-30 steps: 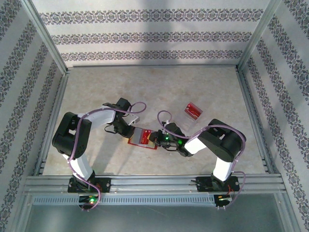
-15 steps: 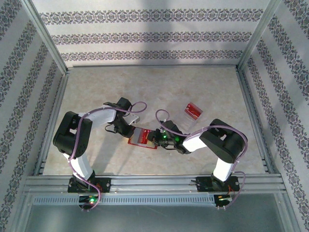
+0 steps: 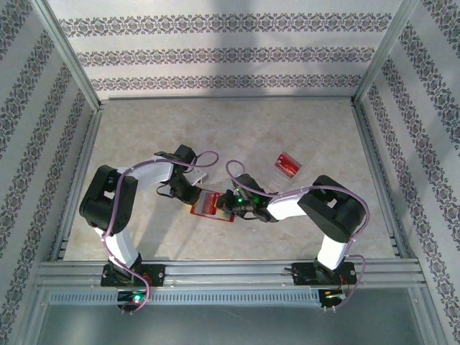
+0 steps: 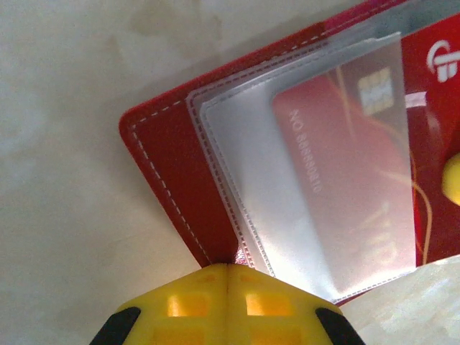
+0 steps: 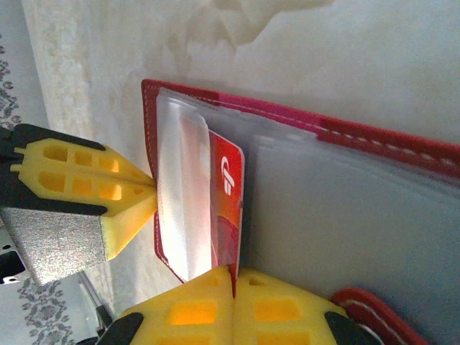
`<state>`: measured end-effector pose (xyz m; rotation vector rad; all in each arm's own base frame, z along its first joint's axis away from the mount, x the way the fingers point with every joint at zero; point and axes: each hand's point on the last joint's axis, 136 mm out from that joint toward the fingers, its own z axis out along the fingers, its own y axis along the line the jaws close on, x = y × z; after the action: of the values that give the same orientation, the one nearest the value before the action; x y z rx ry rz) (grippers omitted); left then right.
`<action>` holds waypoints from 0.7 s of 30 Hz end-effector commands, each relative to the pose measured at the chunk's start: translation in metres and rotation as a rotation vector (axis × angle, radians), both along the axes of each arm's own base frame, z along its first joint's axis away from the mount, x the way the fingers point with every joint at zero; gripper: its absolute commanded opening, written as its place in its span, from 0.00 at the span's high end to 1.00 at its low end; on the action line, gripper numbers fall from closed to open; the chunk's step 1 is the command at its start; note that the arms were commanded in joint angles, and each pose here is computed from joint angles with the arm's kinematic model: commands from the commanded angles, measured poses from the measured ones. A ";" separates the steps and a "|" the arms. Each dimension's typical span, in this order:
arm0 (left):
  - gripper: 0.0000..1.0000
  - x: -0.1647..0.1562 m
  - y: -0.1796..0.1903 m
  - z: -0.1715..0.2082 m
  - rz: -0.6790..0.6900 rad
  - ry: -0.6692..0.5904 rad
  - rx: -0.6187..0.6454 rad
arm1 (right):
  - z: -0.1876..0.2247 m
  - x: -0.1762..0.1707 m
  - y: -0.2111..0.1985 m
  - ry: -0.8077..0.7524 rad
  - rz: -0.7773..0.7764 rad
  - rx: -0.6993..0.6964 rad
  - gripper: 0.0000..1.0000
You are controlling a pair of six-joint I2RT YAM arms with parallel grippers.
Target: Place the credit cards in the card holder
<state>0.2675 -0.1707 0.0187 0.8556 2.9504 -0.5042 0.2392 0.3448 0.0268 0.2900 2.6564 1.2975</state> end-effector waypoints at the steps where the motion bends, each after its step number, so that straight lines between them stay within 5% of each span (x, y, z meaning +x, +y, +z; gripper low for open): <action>1: 1.00 -0.003 -0.010 -0.005 -0.022 0.013 -0.009 | -0.019 -0.017 -0.001 0.058 0.054 -0.061 1.00; 21: 1.00 -0.009 -0.023 0.002 0.019 0.066 -0.074 | -0.021 0.001 0.002 0.044 -0.023 -0.066 1.00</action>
<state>0.2669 -0.1737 0.0197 0.8105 2.9657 -0.5277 0.2429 0.3532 0.0248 0.2859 2.6778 1.2926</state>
